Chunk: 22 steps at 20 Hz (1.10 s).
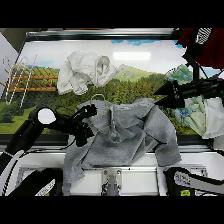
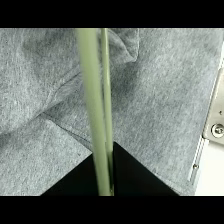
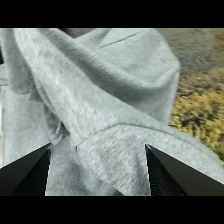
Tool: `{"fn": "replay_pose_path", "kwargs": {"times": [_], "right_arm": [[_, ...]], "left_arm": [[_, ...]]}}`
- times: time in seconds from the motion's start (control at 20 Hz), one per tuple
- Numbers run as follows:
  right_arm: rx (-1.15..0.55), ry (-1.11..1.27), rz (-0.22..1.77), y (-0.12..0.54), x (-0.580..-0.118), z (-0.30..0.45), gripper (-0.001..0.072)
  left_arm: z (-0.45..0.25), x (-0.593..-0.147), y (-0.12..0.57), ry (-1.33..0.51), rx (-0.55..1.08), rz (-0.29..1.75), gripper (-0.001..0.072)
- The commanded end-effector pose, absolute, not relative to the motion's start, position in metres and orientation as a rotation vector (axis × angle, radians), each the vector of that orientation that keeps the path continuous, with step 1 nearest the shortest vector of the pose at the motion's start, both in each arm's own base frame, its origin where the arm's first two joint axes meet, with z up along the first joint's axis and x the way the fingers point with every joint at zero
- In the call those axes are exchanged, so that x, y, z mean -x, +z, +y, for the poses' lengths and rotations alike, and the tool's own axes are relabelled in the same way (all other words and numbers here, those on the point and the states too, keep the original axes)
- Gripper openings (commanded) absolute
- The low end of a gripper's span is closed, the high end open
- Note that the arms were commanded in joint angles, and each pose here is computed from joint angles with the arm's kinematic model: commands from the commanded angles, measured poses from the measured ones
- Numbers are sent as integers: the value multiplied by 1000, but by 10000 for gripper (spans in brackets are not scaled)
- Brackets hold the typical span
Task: Fold the clothes and pants, and hang the long-sleeved shirts on hangers.
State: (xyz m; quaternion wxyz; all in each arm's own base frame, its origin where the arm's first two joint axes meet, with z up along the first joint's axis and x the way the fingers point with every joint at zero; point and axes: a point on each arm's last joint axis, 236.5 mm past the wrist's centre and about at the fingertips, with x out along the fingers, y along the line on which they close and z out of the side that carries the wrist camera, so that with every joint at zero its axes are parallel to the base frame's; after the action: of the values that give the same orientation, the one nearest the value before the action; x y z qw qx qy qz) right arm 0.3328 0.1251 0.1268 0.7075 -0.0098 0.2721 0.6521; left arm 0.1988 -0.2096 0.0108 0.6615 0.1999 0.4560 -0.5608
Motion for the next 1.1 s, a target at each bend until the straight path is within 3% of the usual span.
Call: {"fn": "replay_pose_path", "kwargs": {"times": [0.0,1.05], "right_arm": [[-2,1605,507,108,-327,126,631],[-68,1823,474,95,-310,199,631]], "left_arm": [[-210,-199,11,-1266,-452,1030,12],[-210,-200,11,-1265,-452,1030,13]]}}
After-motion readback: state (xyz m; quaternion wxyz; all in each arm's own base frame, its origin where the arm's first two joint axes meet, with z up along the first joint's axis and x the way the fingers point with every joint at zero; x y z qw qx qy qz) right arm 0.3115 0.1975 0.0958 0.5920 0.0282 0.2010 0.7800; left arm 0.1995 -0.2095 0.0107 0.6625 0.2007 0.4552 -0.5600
